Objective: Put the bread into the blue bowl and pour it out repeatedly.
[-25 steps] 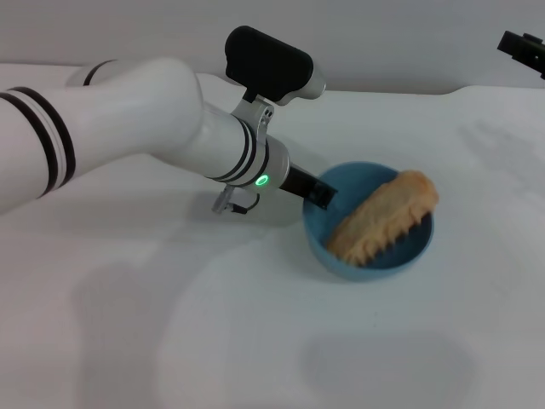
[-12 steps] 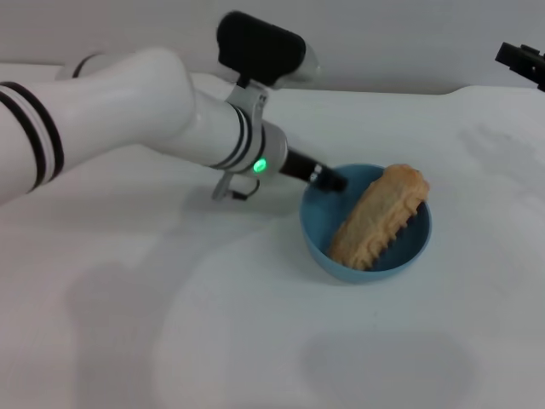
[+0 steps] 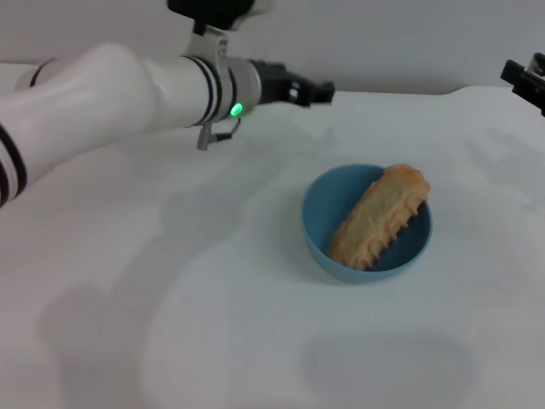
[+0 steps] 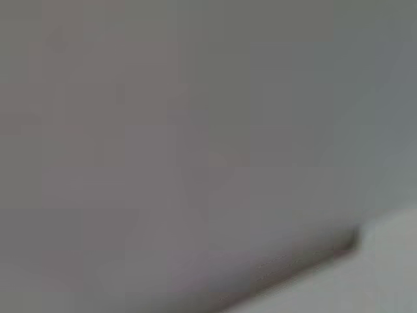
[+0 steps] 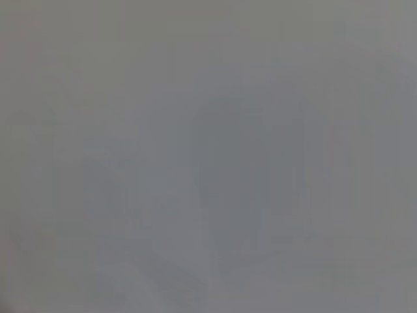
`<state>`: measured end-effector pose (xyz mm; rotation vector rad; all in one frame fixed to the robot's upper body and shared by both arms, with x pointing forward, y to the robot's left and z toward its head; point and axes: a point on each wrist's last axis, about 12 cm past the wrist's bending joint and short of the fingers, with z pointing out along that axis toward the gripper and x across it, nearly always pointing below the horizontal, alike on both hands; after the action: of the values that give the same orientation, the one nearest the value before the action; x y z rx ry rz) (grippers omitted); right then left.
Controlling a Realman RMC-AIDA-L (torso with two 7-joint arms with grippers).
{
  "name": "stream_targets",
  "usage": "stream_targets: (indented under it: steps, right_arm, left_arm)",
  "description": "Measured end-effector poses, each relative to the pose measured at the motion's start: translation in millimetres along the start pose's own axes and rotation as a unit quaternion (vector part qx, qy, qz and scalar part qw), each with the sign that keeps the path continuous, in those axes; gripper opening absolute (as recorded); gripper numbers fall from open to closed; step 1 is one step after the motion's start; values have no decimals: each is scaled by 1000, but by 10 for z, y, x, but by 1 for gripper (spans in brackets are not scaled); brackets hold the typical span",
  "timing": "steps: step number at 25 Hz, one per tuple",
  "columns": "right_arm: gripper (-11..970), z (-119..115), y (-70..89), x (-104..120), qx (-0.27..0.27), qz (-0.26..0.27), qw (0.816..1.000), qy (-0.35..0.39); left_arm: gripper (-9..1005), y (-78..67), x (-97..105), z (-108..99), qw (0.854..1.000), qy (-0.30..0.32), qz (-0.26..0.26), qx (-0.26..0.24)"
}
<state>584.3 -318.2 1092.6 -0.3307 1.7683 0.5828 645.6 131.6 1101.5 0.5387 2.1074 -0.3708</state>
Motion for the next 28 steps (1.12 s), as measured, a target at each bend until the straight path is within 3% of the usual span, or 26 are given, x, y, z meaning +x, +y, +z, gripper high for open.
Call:
stream_targets:
  steps: [5, 10, 13, 20, 28]
  right_arm:
    - [596, -29, -77, 66, 42, -33, 999, -10]
    - [712, -153, -101, 215, 94, -86, 988, -89]
    - [712, -251, -101, 348, 136, -111, 977, -118]
    - [712, -457, -183, 545, 243, -43, 954, -168]
    - [712, -478, -150, 612, 252, -47, 952, -166]
  left_arm:
    - [839, 128, 80, -63, 995, -83, -5, -62]
    - [873, 173, 222, -160, 983, -152, -18, -104]
    - [873, 160, 302, -194, 976, -182, -16, -117]
    - [872, 169, 468, -246, 968, -212, -16, -131]
    - [872, 227, 576, -255, 969, -203, -37, -137]
